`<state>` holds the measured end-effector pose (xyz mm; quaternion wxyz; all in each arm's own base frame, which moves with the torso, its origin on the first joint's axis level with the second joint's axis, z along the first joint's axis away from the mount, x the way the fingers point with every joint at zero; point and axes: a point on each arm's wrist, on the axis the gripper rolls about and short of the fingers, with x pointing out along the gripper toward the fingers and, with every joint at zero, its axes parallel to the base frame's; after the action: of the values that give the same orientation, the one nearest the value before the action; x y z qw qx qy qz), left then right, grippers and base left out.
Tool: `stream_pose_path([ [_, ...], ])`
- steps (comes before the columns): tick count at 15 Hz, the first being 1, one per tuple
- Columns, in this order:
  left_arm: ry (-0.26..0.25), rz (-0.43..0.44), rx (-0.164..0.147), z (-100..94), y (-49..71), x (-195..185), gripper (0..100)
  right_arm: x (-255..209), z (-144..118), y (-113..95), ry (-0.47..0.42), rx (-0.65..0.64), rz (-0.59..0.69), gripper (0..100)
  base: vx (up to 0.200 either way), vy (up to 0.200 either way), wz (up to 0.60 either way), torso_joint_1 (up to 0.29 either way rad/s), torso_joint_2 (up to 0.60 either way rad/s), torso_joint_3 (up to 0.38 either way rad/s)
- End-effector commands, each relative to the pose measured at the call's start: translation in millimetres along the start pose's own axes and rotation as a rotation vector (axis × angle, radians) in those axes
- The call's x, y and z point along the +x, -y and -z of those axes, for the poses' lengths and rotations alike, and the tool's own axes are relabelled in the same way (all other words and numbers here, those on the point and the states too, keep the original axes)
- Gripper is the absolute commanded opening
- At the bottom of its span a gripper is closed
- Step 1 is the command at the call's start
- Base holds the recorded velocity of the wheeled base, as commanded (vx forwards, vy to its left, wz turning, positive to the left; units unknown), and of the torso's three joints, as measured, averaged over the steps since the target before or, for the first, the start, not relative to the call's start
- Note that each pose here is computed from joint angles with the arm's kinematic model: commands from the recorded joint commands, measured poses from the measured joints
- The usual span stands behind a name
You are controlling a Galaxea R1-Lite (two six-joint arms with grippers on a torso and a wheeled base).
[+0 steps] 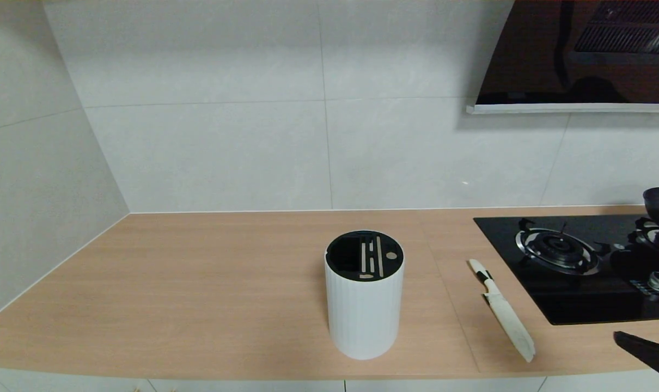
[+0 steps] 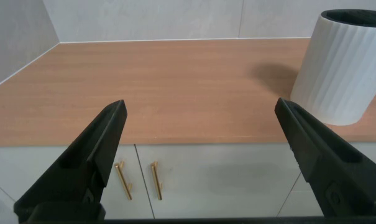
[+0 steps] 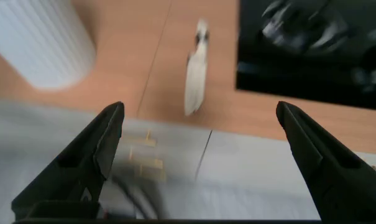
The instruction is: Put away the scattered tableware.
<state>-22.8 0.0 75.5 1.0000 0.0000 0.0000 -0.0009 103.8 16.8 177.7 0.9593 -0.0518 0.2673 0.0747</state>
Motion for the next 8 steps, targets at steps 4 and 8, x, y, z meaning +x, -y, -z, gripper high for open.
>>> stream_pose_path([
  [4, 0.0, 0.0, 0.0, 0.0, 0.0, 0, 100, 124, -30, -10, -0.345, -0.052, -0.051, 100, 0.0, 0.0, 0.0, 0.0, 0.0, 0.0],
  [8, -0.002, 0.0, 0.0, 0.0, 0.0, 0, 100, 178, -23, -13, -0.361, -0.054, -0.041, 100, 0.0, 0.0, 0.0, 0.0, 0.0, 0.0],
])
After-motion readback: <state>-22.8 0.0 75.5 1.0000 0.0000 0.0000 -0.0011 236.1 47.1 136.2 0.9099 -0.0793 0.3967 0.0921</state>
